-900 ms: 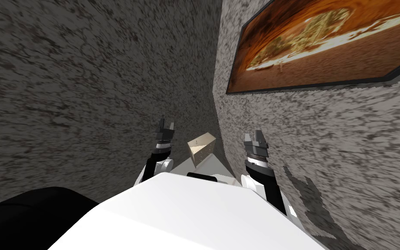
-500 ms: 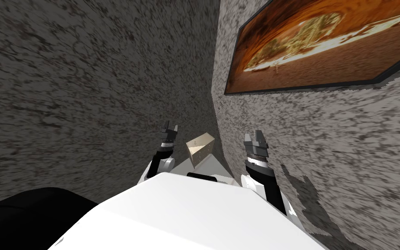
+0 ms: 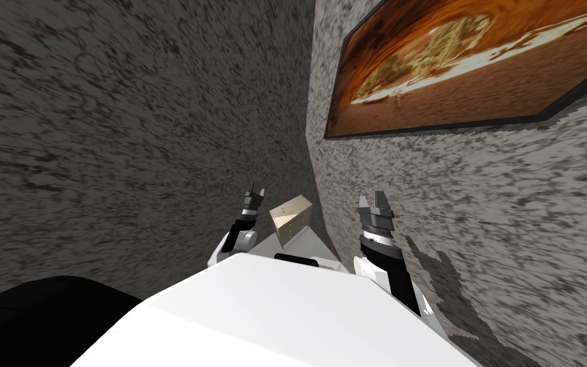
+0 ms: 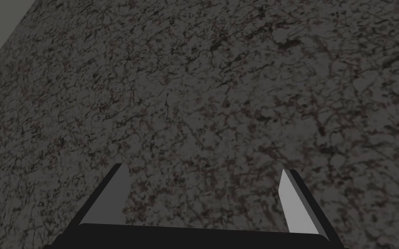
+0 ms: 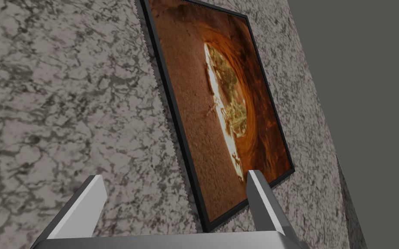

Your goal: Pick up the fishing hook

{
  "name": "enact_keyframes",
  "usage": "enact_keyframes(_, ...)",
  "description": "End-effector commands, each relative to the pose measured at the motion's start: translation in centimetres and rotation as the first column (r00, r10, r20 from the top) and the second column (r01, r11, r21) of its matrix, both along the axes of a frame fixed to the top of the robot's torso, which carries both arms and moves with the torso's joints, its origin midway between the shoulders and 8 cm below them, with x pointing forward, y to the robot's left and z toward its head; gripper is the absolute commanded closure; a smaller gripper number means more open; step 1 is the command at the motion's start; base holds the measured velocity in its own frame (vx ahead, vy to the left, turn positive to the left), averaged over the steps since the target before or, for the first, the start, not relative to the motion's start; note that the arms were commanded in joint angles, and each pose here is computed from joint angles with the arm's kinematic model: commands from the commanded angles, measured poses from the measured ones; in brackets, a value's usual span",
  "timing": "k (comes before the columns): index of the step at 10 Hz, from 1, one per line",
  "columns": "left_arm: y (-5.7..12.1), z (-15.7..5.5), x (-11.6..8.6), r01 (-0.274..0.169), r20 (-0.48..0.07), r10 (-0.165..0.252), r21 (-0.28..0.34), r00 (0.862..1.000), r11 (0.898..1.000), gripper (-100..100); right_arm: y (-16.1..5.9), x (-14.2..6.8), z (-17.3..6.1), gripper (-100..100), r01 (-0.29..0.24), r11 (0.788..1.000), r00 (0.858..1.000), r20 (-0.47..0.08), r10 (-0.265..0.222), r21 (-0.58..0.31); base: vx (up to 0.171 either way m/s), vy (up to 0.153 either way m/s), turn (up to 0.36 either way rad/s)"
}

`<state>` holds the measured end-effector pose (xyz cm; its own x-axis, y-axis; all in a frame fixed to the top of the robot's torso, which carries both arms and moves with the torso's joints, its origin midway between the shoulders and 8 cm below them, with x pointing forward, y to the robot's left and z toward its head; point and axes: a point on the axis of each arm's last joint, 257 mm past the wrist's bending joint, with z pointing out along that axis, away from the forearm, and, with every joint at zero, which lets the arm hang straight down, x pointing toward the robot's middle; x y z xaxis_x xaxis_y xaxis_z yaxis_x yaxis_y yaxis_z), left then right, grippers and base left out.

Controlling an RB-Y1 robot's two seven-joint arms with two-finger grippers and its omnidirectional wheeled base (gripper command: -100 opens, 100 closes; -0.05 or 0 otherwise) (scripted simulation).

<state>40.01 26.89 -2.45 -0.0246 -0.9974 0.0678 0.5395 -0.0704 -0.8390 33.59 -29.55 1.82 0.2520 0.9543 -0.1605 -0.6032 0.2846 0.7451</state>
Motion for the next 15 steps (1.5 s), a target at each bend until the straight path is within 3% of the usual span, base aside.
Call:
enact_keyframes(1, 0.1, -2.0, 1.4, 0.019, -0.053, -0.020, -0.029, 0.998, 0.999, -100, 0.0, 0.0, 0.0, 0, 0.000, 1.000, 1.000, 0.000, 0.000, 0.000, 0.038, -0.071, -0.056)
enact_keyframes(6, 1.3, -7.0, 3.8, 0.025, -0.168, -0.039, -0.082, 0.985, 0.996, -100, 0.0, 0.0, 0.0, 0, 0.000, 1.000, 1.000, 0.000, 0.000, 0.000, 0.032, -0.047, -0.026)
enact_keyframes(10, 2.6, -11.4, 5.6, 0.019, -0.267, -0.057, -0.145, 0.962, 0.989, -100, 0.0, 0.0, 0.0, 0, 0.000, 1.000, 1.000, 0.000, 0.000, 0.000, 0.030, -0.045, -0.034)
enact_keyframes(11, 3.2, -13.0, 6.4, 0.015, -0.301, -0.069, -0.179, 0.951, 0.984, -100, 0.0, 0.0, 0.0, 0, 0.000, 1.000, 1.000, 0.000, 0.000, 0.000, 0.034, -0.039, -0.062)
enact_keyframes(13, 3.4, -13.8, 6.4, 0.009, -0.316, -0.066, -0.180, 0.946, 0.984, -100, 0.0, 0.0, 0.0, 0, 0.000, 1.000, 1.000, 0.000, 0.000, 0.000, 0.021, -0.023, -0.006)
enact_keyframes(14, 4.1, -15.3, 7.1, 0.001, -0.349, -0.078, -0.215, 0.934, 0.977, -100, 0.0, 0.0, 0.0, 0, 0.000, 1.000, 1.000, 0.000, 0.000, 0.000, 0.020, -0.037, -0.058)
enact_keyframes(15, 4.2, -16.1, 7.1, -0.006, -0.364, -0.075, -0.216, 0.928, 0.976, -100, 0.0, 0.0, 0.0, 0, 0.000, 1.000, 1.000, 0.000, 0.000, 0.000, 0.023, -0.029, -0.029)
